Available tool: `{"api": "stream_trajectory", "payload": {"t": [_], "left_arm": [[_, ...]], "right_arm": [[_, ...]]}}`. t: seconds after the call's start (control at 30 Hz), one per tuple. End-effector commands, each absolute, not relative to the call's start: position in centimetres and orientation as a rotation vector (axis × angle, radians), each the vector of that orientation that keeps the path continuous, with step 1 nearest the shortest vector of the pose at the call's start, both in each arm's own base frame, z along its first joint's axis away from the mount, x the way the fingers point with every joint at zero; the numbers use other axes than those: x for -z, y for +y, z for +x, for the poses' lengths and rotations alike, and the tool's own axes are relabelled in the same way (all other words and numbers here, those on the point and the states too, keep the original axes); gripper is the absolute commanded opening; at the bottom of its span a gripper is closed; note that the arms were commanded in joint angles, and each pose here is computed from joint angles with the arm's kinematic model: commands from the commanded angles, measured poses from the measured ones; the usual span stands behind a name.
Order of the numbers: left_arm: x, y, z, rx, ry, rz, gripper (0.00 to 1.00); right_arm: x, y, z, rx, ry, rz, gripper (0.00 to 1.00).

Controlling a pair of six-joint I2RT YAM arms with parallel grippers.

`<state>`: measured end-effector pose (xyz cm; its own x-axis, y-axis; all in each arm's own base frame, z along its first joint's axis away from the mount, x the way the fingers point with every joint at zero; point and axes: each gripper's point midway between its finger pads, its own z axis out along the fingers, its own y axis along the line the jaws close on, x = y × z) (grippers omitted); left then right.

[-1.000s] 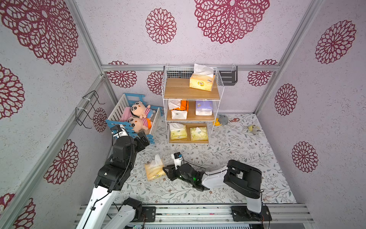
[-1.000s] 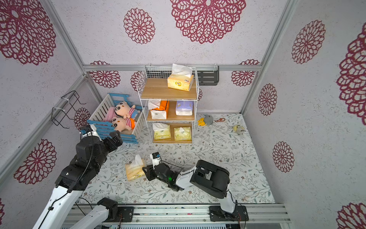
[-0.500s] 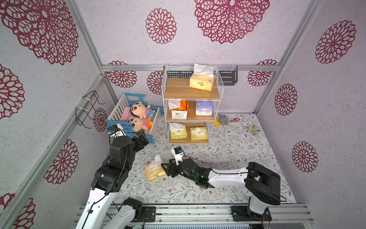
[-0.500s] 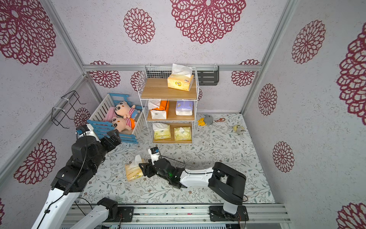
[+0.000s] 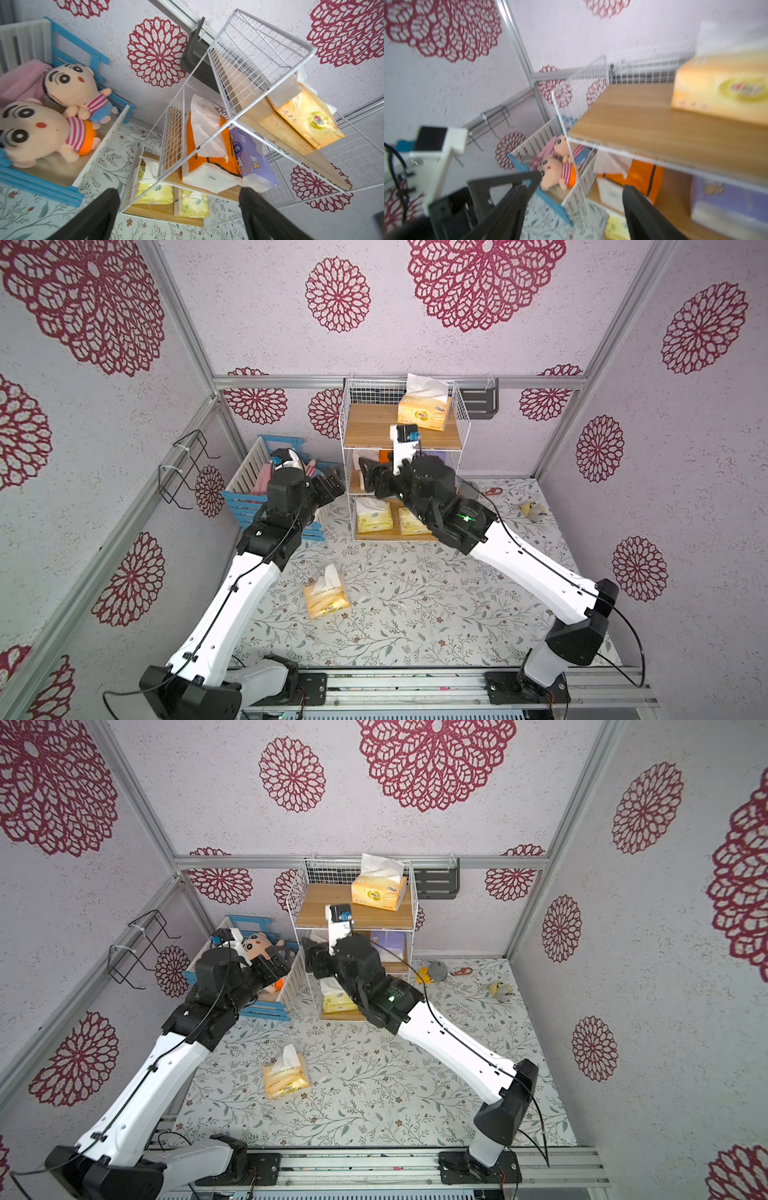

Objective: Remove the tissue boxes from the shelf
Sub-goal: Place the box of tissues at the center of the board, then adjust the box of tissues on the shelf.

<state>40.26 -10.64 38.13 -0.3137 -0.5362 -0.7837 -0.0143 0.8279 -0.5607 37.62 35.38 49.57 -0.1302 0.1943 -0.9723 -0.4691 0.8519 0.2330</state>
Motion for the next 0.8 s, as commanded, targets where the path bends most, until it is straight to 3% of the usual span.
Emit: {"api": "stream_trajectory", "payload": {"t": [0.0,0.23,0.77], "left_arm": [[-40.3,-11.9,42.2,0.611,1.771,-0.371,0.97],[-37.8,-13.1,46.1,0.668,1.796,-0.351,0.97],[-33.9,-14.9,49.1,0.68,1.897,-0.263,0.98]], "right_arm": [[-50.0,33.7,40.1,-0.353,1.635,-0.247,0.79],[-54.4,30.3,44.9,-0.271,1.544,-0.105,0.8],[-53.6,22.2,49.9,-0.125,1.533,0.085,0.83]]}}
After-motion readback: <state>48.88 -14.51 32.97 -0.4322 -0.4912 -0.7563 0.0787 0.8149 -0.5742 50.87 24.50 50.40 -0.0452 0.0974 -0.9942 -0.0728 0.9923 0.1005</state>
